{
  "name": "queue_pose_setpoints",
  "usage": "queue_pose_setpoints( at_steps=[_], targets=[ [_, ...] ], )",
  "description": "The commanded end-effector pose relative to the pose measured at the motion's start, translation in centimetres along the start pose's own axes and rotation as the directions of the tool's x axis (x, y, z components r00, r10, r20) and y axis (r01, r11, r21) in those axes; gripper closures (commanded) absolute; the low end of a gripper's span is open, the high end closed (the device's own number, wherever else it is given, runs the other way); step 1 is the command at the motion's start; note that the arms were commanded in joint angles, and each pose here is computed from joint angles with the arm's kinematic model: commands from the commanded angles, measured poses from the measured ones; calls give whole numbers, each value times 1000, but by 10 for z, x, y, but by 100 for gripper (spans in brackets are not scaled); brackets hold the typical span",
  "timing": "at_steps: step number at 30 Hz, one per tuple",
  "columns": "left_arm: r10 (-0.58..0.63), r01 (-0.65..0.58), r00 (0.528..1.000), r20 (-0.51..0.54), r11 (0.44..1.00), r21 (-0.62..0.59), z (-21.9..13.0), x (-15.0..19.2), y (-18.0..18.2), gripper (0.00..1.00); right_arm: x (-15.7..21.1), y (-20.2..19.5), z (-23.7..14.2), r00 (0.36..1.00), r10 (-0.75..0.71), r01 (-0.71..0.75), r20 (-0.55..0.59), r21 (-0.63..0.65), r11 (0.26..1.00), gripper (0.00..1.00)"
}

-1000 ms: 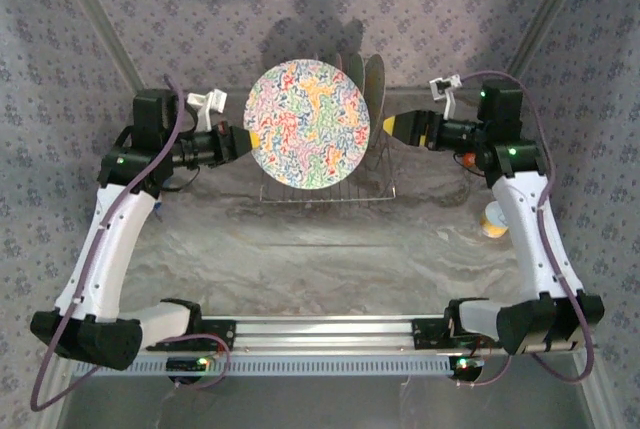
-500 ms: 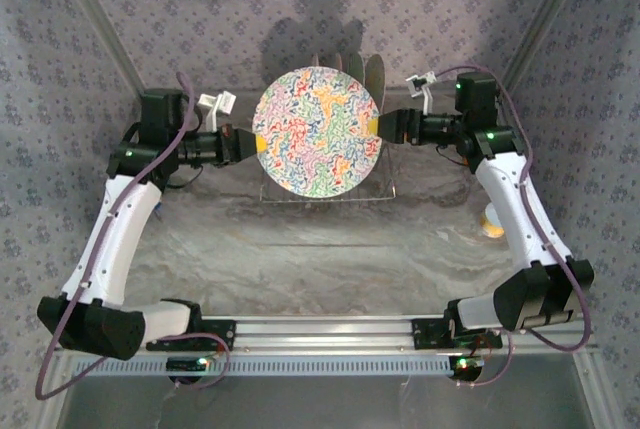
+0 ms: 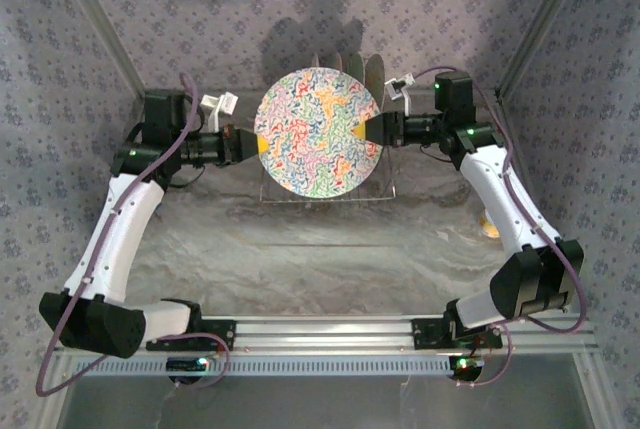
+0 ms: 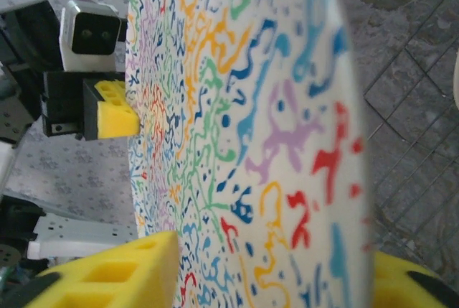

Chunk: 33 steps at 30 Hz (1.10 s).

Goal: Load the plates into the dish rack

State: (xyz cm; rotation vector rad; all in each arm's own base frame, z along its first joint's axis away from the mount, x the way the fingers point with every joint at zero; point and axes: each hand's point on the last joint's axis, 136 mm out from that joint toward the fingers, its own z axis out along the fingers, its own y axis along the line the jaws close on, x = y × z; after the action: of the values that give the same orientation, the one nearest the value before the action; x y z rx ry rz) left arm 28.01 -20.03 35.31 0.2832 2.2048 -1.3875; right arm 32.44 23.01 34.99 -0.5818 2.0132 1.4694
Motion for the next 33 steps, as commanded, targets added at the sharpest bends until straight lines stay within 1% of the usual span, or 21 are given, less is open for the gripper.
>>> queue_pose_setpoints(
  at_steps=[1,3,8,13,15,17,18,20,22,24,25,26,27,30,33],
  targets=[
    [59,-60,998,23,996,62,-3,-7,-15,100,-3,12,1,1000,-31,31,-2,-45,998,70],
    [58,-59,998,25,996,65,-3,-8,-15,100,-3,12,0,1000,-31,30,-2,-48,998,81],
    [52,-54,998,26,997,61,-1,-9,-12,100,-3,13,0,1000,-28,28,-4,-56,998,100],
    [46,-47,999,27,998,43,2,-9,-5,99,-4,15,-2,999,-32,32,-2,-58,998,100],
    [43,-44,999,27,998,34,2,-10,-3,88,-4,15,-2,1000,-31,31,0,-53,998,100],
    [41,-42,999,29,999,25,2,-10,0,83,-6,15,-3,1000,-28,29,3,-45,999,100],
    [38,-38,999,31,999,16,1,-11,2,76,-7,14,-3,1000,-26,26,6,-41,999,100],
    [31,-31,999,40,999,6,-1,-14,6,70,-9,14,-4,1000,-17,18,14,-30,999,100],
    [29,-29,998,50,1000,-4,-4,-18,9,61,-14,12,-5,999,-4,4,33,1,1000,100],
    [30,-30,998,59,999,-15,-10,-22,11,56,-18,10,-6,999,7,-8,53,35,999,100],
    [36,-34,997,67,999,-25,-14,-25,12,48,-21,9,-7,998,13,-17,68,57,998,100],
    [36,-33,996,76,999,-42,-18,-28,15,39,-24,6,-8,996,28,-36,87,88,995,100],
    [39,-34,995,87,998,-58,-22,-32,17,33,-28,3,-9,993,49,-62,110,120,991,100],
    [29,-11,991,132,991,-133,-37,-42,31,19,-36,-1,-13,982,60,-100,180,223,970,100],
    [16,38,976,217,969,-245,-56,-56,55,4,-42,4,-16,975,13,-91,222,342,935,100]
  ],
)
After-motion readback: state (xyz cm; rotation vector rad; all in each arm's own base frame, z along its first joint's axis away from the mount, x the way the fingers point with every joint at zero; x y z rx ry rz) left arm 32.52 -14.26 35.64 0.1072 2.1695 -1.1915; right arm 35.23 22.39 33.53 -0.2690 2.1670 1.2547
